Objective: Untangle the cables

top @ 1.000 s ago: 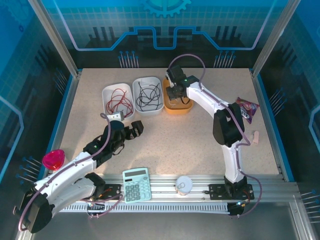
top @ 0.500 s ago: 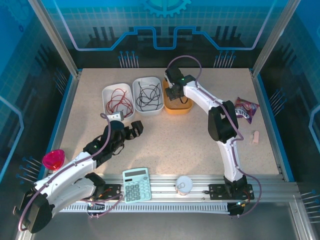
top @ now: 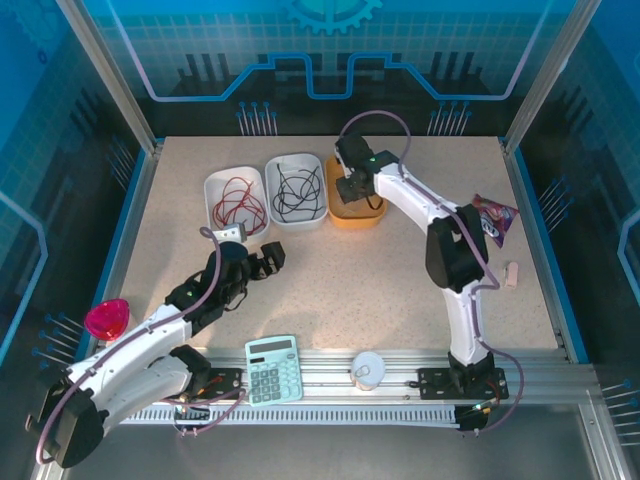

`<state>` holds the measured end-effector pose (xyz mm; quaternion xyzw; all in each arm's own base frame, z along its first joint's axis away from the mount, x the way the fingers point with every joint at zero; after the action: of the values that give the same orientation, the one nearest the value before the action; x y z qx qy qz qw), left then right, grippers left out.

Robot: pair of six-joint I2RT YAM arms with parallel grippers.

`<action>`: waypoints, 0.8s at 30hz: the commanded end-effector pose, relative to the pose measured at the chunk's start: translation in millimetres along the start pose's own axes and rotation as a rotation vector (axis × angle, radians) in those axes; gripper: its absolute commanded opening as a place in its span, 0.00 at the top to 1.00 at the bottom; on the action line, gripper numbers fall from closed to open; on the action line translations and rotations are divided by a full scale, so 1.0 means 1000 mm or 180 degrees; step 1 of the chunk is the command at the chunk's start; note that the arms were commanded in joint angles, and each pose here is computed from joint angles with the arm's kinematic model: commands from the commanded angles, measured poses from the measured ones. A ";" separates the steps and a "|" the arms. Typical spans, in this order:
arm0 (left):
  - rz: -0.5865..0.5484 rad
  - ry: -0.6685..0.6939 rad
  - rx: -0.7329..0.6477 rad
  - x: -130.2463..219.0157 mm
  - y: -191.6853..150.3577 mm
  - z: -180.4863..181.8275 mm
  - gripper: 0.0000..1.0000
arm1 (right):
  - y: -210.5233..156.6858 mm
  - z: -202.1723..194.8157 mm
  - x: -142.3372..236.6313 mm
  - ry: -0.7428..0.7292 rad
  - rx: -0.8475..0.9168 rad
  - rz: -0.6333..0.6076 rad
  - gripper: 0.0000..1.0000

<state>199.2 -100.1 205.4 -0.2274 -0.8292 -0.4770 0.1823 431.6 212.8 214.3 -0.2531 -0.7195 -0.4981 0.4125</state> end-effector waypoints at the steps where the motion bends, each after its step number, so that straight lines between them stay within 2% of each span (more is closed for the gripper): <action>1: -0.0126 0.0088 -0.0081 0.006 0.007 0.003 0.01 | -0.001 -0.019 0.047 -0.0167 -0.0138 -0.0330 0.39; 8: -0.0271 0.0158 -0.0148 0.016 0.009 0.009 0.01 | -0.049 -0.035 0.088 -0.0424 -0.0331 -0.0577 0.19; 13: -0.0420 0.0176 -0.0209 0.024 0.010 0.015 0.01 | -0.086 -0.045 0.114 -0.0585 -0.0432 -0.0865 0.10; 15: -0.0501 0.0202 -0.0241 0.027 0.010 0.018 0.01 | -0.101 -0.049 0.124 -0.0631 -0.0463 -0.1005 0.01; 19: -0.0682 0.0279 -0.0300 0.033 0.010 0.026 0.01 | -0.124 -0.056 0.132 -0.0728 -0.0537 -0.1187 0.00; 24: -0.0967 0.0464 -0.0397 0.036 0.010 0.036 0.01 | -0.152 -0.055 0.122 -0.0798 -0.0270 -0.1336 0.00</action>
<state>171.9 -65.8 214.1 -0.1232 -0.8191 -0.5394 0.1513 268.5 104.3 254.3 -0.1963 -0.7626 -0.5725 0.2286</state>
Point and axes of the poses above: each hand's point on the last joint's axis, 136 mm out from that joint toward the fingers, its own x axis back along the fingers, its own z axis along the line the jaws close on, y = z × x, the point moved 10 cm from there along x, back along the fingers, and after that the axes turned 2 degrees about x, right-handed, at the moved point
